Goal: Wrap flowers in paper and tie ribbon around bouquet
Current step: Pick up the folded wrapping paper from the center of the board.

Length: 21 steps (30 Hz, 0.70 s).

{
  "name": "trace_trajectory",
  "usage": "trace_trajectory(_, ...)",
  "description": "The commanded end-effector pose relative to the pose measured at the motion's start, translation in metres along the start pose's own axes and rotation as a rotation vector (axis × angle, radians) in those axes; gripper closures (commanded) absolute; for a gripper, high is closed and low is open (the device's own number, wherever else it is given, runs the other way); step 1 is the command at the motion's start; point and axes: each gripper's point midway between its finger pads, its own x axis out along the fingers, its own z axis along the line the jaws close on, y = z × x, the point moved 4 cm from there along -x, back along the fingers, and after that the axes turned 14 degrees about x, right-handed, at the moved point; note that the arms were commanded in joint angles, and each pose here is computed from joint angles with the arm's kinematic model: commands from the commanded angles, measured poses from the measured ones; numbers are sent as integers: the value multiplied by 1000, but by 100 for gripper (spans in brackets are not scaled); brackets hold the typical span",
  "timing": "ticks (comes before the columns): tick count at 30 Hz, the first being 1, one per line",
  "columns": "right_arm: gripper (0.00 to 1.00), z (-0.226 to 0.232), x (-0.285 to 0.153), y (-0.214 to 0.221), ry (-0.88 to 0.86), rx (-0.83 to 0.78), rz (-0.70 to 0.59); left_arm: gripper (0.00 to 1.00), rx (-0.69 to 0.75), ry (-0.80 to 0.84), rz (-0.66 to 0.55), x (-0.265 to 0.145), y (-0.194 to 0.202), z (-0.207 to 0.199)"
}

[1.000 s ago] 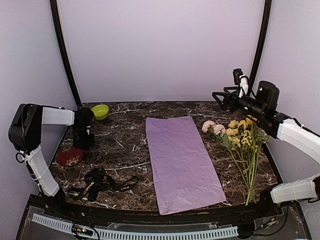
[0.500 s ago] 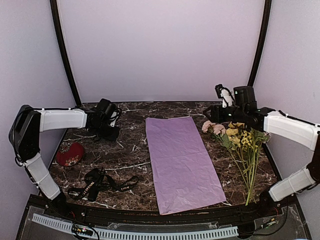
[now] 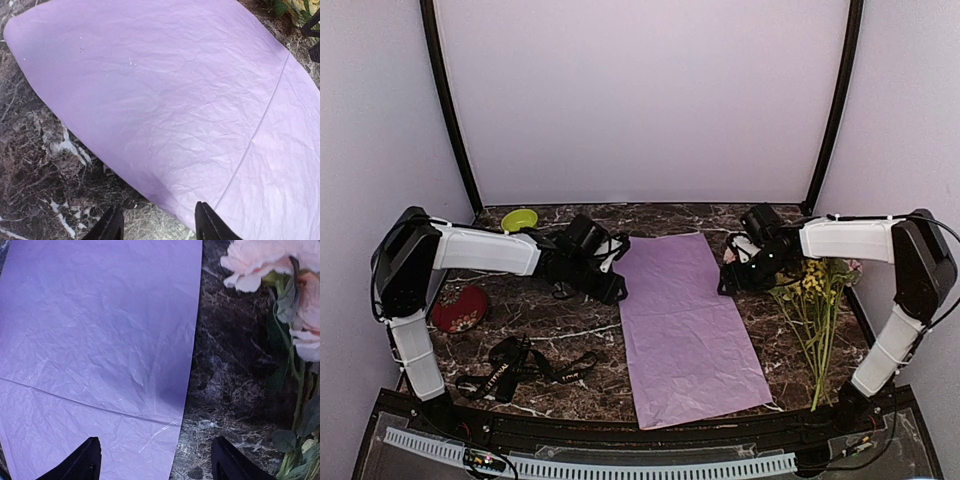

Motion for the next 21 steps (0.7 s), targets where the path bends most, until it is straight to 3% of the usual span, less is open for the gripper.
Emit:
trace_trajectory(1,24,1,8,5,-5,13,65,49,-9,46,-21,9,-4,-10)
trace_trajectory(12,31,7,42,26,-142,67,201,49,-27,57,87,32,29,-16)
trace_trajectory(21,37,32,28,20,-354,105,182,52,-15,30,157,42,52,-13)
